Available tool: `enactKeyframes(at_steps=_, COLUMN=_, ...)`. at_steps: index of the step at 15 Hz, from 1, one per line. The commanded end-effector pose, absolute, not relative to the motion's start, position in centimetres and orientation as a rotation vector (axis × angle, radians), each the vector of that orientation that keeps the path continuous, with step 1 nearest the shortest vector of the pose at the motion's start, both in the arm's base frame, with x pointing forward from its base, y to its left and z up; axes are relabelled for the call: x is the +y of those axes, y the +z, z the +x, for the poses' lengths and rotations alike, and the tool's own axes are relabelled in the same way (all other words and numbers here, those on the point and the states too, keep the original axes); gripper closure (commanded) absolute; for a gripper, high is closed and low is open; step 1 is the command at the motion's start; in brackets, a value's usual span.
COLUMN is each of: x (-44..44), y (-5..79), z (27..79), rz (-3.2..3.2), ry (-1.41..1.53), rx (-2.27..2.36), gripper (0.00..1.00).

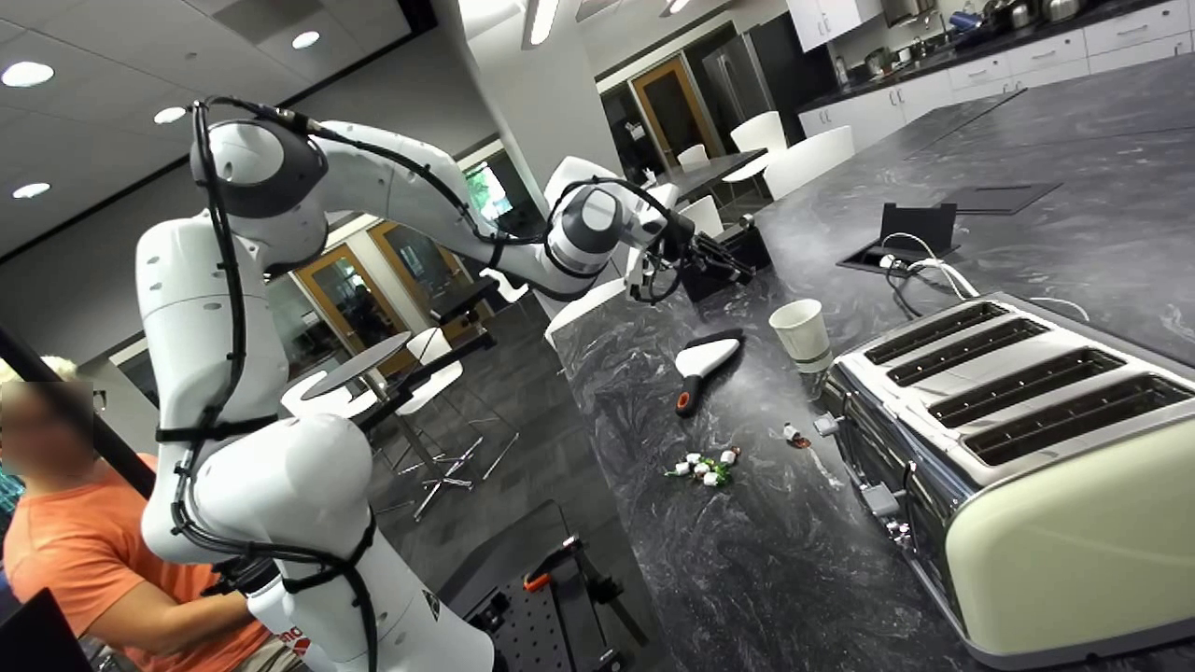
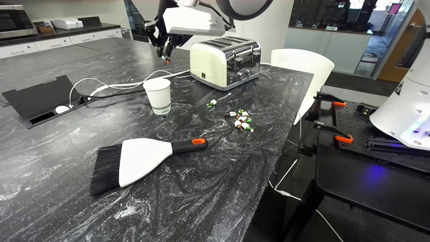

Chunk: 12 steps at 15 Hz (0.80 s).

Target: Place three sweets in the cup

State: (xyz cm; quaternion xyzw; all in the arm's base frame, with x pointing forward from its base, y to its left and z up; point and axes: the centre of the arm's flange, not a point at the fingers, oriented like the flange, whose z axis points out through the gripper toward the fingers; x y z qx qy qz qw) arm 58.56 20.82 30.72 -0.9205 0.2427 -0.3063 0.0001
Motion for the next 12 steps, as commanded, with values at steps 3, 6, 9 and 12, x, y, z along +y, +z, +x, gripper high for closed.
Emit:
enactKeyframes(at_steps=3, x=21.8, y=26.8, z=63.2, rz=-3.005, ry=-0.949, rx=0.820, gripper=0.94)
enactKeyframes(at_steps=6, x=21.5, y=24.5, z=64.6, rz=-3.050, ry=-0.899, rx=0.840, gripper=0.94)
enactKeyframes(at_steps=9, x=21.3, y=23.1, z=66.0, rz=-3.058, ry=-0.881, rx=0.858, gripper=0.94)
enactKeyframes(at_steps=12, x=21.3, y=22.7, z=67.1, rz=-3.043, ry=-0.872, rx=0.859, gripper=0.94)
